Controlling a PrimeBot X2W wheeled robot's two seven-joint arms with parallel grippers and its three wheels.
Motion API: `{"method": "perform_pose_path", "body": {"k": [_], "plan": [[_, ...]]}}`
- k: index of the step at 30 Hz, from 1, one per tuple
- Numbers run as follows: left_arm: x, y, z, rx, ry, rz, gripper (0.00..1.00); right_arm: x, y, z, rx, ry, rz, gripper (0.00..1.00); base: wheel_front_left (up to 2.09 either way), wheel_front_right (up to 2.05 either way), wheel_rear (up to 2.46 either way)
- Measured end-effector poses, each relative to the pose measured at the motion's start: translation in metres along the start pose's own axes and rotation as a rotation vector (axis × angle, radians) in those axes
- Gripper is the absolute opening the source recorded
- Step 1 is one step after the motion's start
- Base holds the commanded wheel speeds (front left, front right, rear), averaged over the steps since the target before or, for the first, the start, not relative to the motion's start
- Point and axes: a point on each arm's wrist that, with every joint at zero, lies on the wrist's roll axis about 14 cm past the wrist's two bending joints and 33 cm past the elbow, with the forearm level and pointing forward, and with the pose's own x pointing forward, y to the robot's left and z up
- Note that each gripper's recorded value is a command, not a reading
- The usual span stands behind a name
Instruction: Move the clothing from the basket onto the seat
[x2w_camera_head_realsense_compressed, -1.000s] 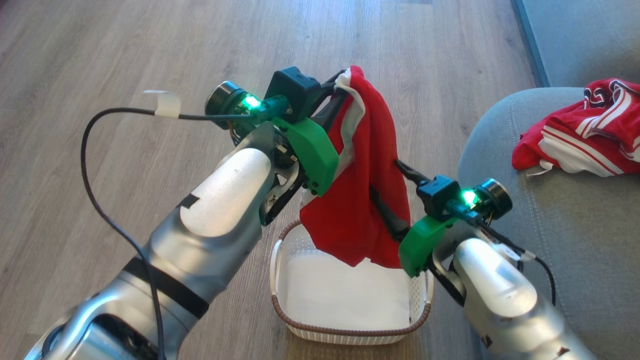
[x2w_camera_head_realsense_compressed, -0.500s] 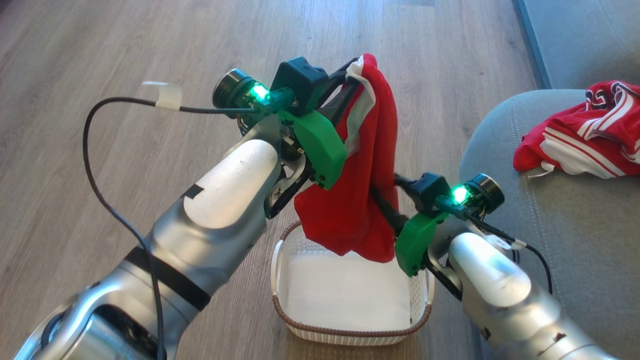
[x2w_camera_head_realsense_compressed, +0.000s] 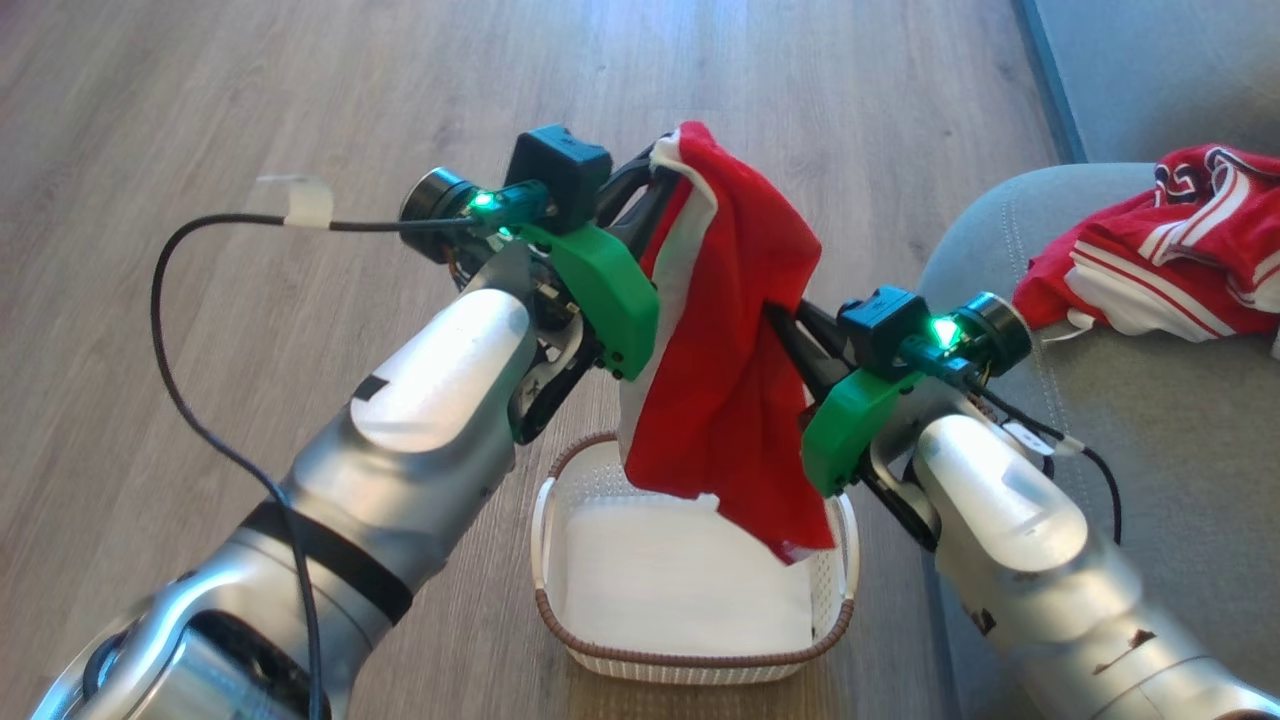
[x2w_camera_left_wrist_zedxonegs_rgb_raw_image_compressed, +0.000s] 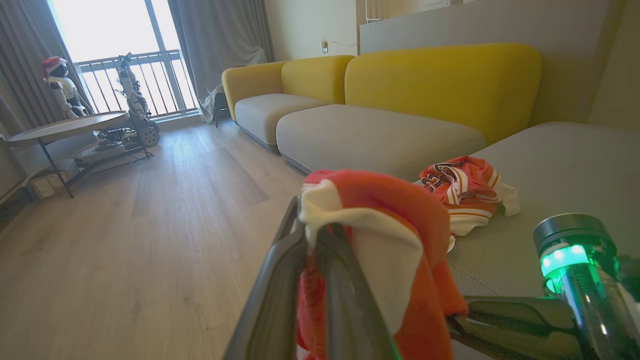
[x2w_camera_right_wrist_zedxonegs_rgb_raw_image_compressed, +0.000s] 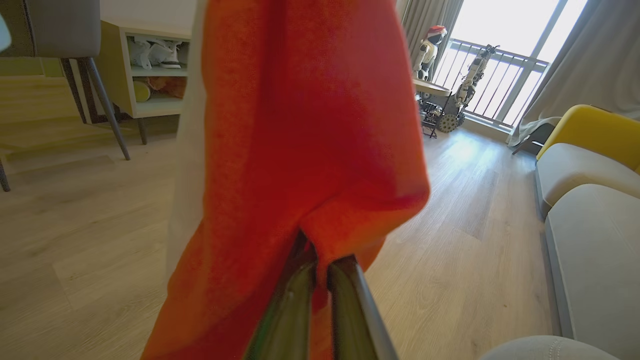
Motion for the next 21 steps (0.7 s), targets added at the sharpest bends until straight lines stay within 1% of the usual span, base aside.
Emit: {"method": "perform_pose_path", "body": {"k": [2,3,5,9,13,17,21], "plan": [[0.000,0.002,-0.005,-0.015,0.011,0.011,0.19,-0.001,-0.005,0.004,0.001,-0.014,-0.014,0.00,0.00,0.00,0.00],[0.000,0.004,-0.007,-0.021,0.017,0.016,0.41,-0.002,-0.008,0.006,0.000,-0.020,-0.021,0.00,0.00,0.00,0.00],[-0.001,0.004,-0.014,-0.039,0.028,0.023,1.00,-0.004,-0.015,0.008,-0.003,-0.027,-0.036,0.00,0.00,0.00,0.00],[-0.005,0.003,-0.032,-0.072,0.066,0.034,1.00,-0.009,-0.031,0.014,-0.009,-0.043,-0.076,0.00,0.00,0.00,0.00],[-0.004,-0.002,-0.036,-0.105,0.068,0.033,1.00,-0.012,-0.044,0.022,-0.013,-0.063,-0.108,0.00,0.00,0.00,0.00],[-0.003,-0.013,-0.041,-0.125,0.062,0.012,1.00,-0.021,-0.061,0.025,-0.027,-0.070,-0.151,0.00,0.00,0.00,0.00],[-0.007,-0.031,-0.058,-0.137,0.091,-0.025,1.00,-0.037,-0.087,0.024,-0.044,-0.063,-0.220,0.00,0.00,0.00,0.00]]}}
